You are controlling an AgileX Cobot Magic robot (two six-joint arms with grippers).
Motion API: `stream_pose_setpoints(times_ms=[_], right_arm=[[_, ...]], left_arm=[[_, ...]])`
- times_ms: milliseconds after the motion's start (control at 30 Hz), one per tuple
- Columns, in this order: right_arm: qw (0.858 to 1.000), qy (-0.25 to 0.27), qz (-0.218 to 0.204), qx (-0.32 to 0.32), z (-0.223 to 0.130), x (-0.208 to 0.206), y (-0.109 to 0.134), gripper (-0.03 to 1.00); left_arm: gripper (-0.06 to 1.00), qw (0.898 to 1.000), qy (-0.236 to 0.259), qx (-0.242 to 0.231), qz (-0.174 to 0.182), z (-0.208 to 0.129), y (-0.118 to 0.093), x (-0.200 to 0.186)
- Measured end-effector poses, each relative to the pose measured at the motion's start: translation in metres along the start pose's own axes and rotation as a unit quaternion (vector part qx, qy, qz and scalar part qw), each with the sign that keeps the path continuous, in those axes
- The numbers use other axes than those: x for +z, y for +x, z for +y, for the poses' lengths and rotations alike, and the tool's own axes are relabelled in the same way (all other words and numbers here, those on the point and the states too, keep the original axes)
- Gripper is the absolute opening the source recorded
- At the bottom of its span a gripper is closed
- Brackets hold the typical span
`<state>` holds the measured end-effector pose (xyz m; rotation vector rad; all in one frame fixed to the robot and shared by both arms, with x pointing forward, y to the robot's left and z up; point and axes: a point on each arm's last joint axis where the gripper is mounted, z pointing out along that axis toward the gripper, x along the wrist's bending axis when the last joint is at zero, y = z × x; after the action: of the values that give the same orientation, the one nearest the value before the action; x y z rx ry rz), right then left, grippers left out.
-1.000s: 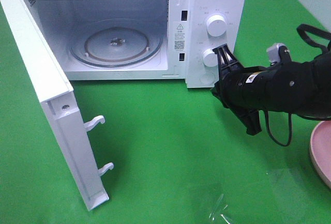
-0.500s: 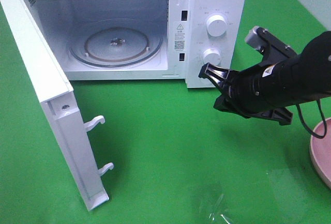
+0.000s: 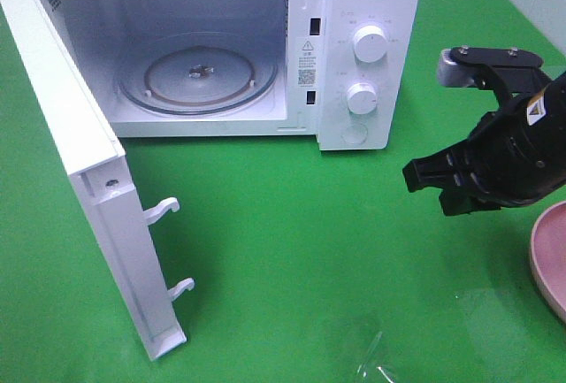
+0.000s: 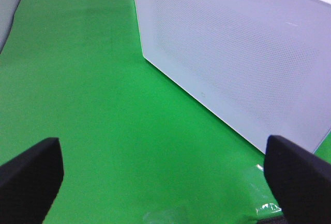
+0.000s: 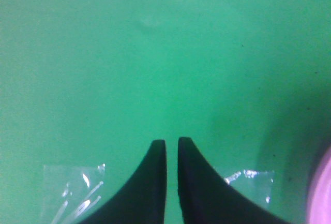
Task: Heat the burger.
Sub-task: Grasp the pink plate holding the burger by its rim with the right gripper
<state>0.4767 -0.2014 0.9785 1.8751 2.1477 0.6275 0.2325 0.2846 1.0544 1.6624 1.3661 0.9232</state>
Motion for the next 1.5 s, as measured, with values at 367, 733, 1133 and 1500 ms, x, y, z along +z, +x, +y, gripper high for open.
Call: stream_pose_setpoints(times_ms=[367,733,1133,1500], right_arm=[[0.990,0.099,-0.044,-0.088,-0.019,-0.012,-0.010,0.57],[0.986,0.115,-0.064,-0.100,-0.022,-0.021,-0.018,0.96],[0.985,0.137,-0.092,-0.050,-0.031,-0.017,-0.054,0.94],[0.988,0.128,-0.086,-0.031,-0.048,0.004,-0.066,0.93]], left_arm=[[0.98,1.000,0.000,0.000,0.000,0.000,0.000,0.000],[0.98,1.000,0.000,0.000,0.000,0.000,0.000,0.000],[0.98,1.000,0.000,0.000,0.000,0.000,0.000,0.000],[0.98,1.000,0.000,0.000,0.000,0.000,0.000,0.000]])
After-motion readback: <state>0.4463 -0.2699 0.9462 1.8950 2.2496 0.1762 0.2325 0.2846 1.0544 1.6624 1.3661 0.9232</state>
